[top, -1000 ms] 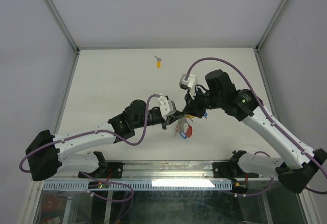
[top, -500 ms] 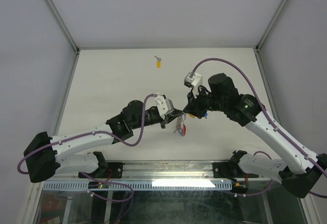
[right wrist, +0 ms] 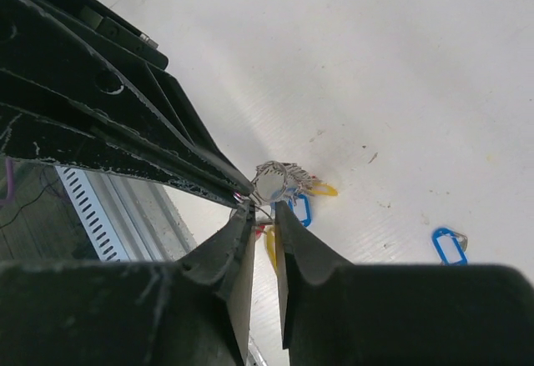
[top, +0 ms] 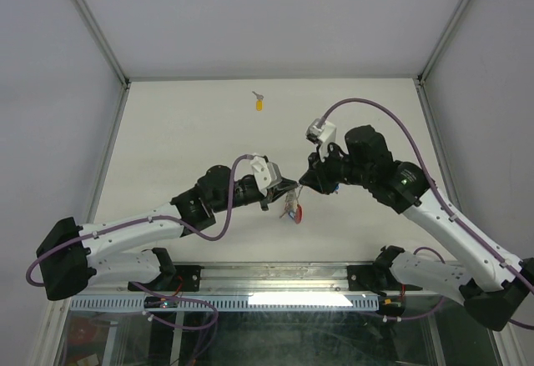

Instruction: Put the keys on the keyring

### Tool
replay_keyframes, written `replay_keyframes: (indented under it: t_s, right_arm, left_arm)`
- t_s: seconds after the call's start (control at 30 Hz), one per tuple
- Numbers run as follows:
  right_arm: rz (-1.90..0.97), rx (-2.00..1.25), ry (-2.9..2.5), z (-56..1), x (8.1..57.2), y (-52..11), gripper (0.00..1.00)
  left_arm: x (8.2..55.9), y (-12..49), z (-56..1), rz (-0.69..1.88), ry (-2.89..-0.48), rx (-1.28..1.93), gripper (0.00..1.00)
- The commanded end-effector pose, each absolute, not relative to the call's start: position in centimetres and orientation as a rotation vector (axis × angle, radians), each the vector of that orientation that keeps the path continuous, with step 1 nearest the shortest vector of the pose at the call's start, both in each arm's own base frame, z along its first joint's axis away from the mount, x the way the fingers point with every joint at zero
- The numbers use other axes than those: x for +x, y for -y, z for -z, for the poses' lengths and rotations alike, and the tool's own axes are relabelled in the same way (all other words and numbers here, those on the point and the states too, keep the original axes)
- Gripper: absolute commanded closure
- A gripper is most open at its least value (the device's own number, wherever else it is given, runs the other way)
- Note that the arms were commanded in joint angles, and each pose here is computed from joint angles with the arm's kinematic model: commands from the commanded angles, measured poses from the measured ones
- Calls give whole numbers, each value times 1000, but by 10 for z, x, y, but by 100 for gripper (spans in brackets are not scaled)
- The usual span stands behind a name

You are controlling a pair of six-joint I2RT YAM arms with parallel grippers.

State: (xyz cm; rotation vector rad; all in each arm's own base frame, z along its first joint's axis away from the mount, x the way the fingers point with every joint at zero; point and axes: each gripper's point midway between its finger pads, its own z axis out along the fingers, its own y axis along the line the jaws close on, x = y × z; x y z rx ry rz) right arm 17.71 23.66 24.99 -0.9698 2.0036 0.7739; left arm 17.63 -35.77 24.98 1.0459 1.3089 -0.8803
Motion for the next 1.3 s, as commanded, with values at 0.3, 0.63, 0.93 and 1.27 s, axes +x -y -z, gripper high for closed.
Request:
replay_keyframes:
  t_s: [0.3, 0.63, 0.93, 1.27]
  right_arm:
    - [-855, -853, -1891, -270, 184, -228, 62]
    - [-1086, -1013, -1671, -267, 165, -235, 65]
    - [-1141, -1158, -1383, -268, 146, -244, 58]
    - [-1189, -1223, -1380, -257, 143, -249, 56]
  left_arm:
    - [166, 350, -278, 908, -1196, 1008, 100]
    - [147, 344, -283, 922, -1079, 1095, 100]
    - [132, 343, -285, 942, -1006, 1185, 100]
    - [128, 346, -285, 963, -990, 1211, 100]
